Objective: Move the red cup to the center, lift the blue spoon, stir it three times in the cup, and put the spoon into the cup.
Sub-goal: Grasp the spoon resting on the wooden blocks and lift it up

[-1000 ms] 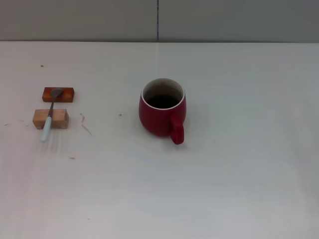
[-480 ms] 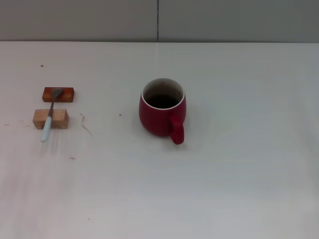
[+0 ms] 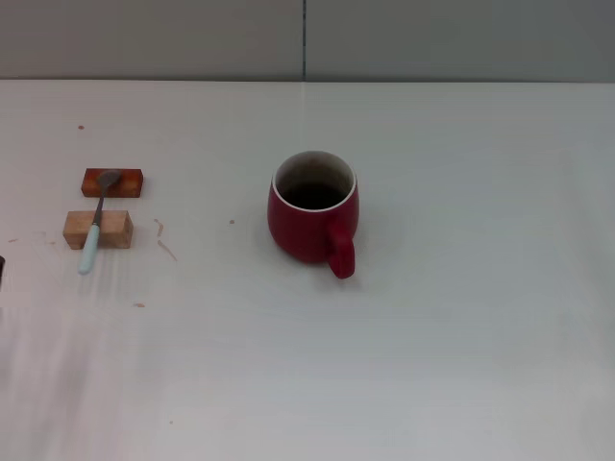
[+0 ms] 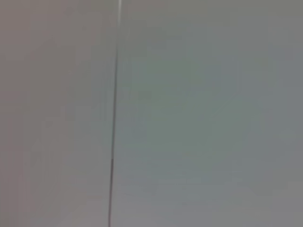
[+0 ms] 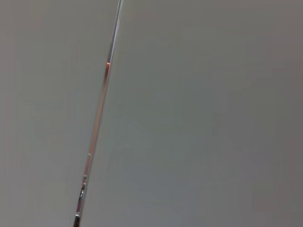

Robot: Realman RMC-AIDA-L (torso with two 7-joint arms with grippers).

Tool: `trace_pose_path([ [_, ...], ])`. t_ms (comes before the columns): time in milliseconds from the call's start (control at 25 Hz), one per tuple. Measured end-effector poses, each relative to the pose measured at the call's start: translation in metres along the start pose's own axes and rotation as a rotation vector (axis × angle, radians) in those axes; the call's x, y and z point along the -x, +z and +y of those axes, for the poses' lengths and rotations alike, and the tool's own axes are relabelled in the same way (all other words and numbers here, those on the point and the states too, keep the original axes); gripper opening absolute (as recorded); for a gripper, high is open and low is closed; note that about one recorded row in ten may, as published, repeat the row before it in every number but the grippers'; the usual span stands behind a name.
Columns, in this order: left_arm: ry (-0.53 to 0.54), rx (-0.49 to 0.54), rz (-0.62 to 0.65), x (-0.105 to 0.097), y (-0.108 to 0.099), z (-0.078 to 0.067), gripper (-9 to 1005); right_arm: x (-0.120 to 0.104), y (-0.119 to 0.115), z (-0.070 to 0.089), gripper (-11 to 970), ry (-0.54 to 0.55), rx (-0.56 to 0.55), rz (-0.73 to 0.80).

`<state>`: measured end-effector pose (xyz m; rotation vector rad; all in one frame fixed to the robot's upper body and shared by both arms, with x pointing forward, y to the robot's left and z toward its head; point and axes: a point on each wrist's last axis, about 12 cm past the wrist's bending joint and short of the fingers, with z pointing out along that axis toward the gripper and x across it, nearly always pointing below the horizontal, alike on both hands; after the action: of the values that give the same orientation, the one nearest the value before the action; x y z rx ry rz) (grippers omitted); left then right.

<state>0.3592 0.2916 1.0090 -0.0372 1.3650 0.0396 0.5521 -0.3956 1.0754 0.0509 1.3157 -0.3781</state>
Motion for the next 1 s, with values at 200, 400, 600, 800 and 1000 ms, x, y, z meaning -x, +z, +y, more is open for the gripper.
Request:
trace_pose_path([
  [200,-0.007,-0.021,0.045,0.000,-0.006,-0.015,677,0.000,0.004,0.006,673,-0.001,0.028,0.008],
  [400,-0.033,-0.045,0.122,-0.002,-0.012,-0.031,677,0.000,0.008,0.011,674,0.002,0.043,0.025],
  [600,-0.001,-0.070,0.197,-0.006,-0.016,-0.041,677,-0.001,0.010,0.013,673,0.002,0.049,0.036],
  [800,0.011,-0.086,0.249,-0.011,-0.017,-0.042,677,-0.001,0.010,0.013,674,0.001,0.049,0.035],
  [1000,0.019,-0.102,0.297,-0.019,-0.015,-0.044,677,-0.001,0.009,0.012,674,-0.003,0.048,0.031],
])
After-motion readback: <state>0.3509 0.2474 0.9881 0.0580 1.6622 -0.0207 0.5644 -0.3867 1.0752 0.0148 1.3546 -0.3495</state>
